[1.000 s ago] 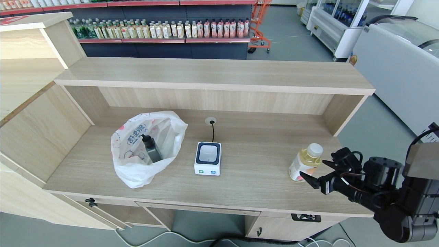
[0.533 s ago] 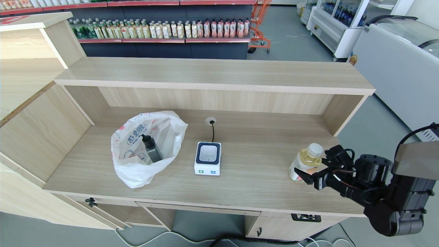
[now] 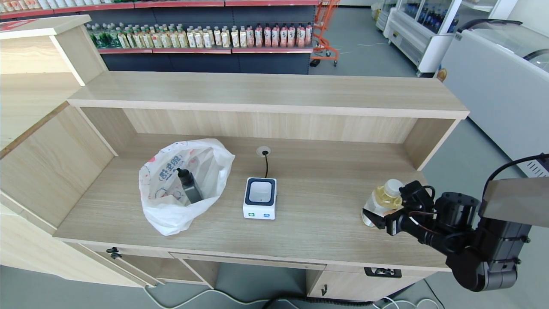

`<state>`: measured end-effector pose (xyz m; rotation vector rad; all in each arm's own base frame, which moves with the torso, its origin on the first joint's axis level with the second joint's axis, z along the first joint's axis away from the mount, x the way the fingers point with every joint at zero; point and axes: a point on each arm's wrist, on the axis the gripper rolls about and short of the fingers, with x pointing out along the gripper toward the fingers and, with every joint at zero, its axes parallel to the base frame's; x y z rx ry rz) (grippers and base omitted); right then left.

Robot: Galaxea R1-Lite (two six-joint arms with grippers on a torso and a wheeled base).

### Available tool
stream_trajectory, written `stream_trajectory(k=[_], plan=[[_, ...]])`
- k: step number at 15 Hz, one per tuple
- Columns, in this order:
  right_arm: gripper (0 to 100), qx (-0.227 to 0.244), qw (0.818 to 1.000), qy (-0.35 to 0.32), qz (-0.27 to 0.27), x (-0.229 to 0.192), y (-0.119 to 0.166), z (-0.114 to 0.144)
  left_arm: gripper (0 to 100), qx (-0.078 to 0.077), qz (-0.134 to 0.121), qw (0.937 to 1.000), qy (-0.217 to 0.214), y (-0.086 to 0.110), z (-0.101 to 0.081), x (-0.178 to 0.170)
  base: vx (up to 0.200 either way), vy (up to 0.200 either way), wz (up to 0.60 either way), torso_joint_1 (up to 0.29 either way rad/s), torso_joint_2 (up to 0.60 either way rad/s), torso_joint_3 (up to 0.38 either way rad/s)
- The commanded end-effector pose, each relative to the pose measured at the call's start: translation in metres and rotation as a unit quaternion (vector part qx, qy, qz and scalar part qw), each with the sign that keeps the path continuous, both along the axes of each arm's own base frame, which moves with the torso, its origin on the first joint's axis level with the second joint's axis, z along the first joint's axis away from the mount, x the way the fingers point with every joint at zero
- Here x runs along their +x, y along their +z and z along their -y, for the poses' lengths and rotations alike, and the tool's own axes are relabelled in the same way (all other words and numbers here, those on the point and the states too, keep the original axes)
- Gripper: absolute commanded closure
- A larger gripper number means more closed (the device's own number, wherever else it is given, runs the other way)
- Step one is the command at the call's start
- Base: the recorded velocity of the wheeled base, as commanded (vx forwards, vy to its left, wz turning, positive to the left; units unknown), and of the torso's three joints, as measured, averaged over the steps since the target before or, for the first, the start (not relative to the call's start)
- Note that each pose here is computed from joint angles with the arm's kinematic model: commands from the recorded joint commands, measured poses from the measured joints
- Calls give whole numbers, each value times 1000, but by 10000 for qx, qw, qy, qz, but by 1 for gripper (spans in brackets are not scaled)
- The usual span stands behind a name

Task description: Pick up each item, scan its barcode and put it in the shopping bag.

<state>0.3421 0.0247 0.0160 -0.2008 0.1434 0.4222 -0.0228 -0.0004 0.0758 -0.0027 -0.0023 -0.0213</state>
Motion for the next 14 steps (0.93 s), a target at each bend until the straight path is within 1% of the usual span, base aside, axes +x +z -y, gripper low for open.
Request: stream_trajectory(k=[1,4,5,12,14], plan=[[0,1,10000,40,58,6,-3,-3,0,-2,4,10000,-1,0,0,0,0,0,0,0,0,0],[0,-4,9999,41,107,13,-6,-3,0,-2,4,10000,-1,0,0,0,0,0,0,0,0,0],[100,-2,9999,49,137,15,-6,-4,0,-2,4,10000,-1,0,0,0,0,0,0,0,0,0],[100,-43,9996,80,266,23,-6,-6,0,-2,4,10000,-1,0,0,0,0,0,0,0,0,0],[100,-232,9992,98,325,22,-7,-4,0,-2,4,10000,-1,0,0,0,0,0,0,0,0,0]])
